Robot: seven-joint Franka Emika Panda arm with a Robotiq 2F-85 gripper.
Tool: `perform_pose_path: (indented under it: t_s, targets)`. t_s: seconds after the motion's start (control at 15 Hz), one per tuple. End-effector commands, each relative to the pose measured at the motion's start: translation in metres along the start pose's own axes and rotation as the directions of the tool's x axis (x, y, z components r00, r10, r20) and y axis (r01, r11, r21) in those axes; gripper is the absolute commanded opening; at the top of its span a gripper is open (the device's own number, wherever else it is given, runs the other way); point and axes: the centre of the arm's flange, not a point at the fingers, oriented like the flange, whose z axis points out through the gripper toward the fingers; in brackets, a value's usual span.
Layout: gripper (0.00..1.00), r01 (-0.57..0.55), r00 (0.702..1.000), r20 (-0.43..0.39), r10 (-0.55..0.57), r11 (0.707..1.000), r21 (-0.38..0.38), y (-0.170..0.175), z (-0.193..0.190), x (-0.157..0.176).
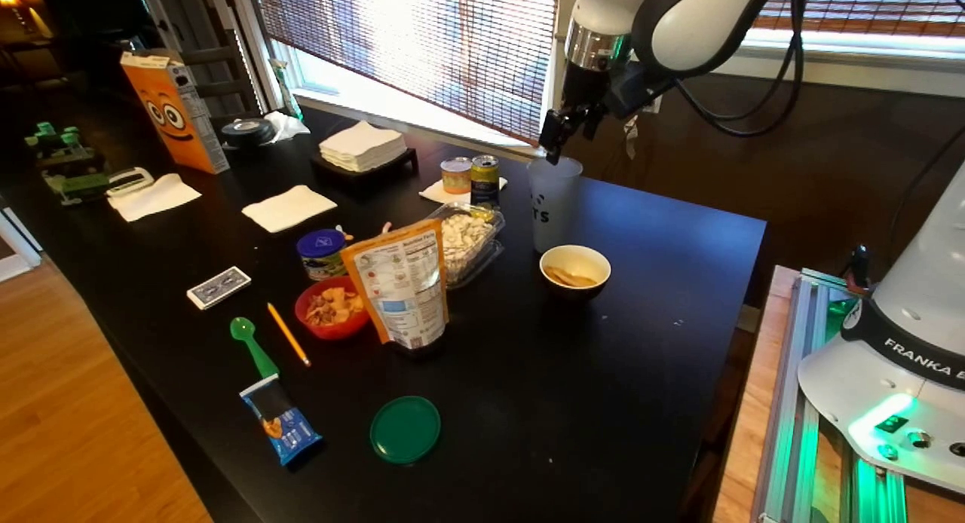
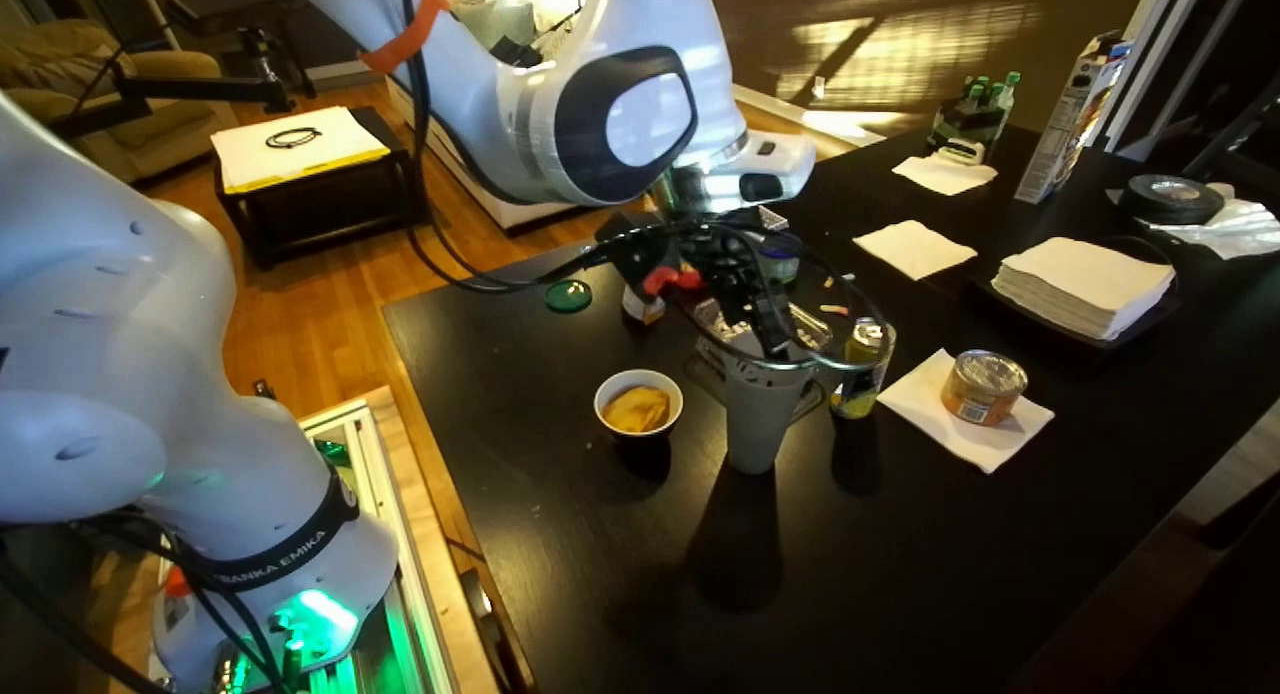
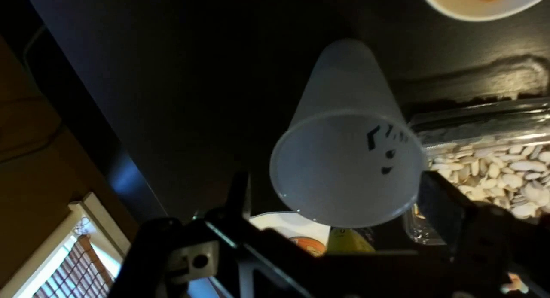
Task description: Use the grey cup to get some of the contents of the clear lunchbox
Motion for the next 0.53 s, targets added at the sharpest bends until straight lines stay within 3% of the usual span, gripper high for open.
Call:
perform_pose_path:
  t_s: [0.0,0.13,0.47]
  targets:
    - [1.00,0.087,0.996,0.024,-0.087,0.996,-0.009,-0.019,-0.036,-0.043]
    - [1.00,0.126,0.991,0.039,-0.126,0.992,0.001,-0.028,-0.042,-0.055]
    - [1.00,0.198,0.973,0.096,-0.208,0.974,0.110,-0.046,-0.031,-0.054]
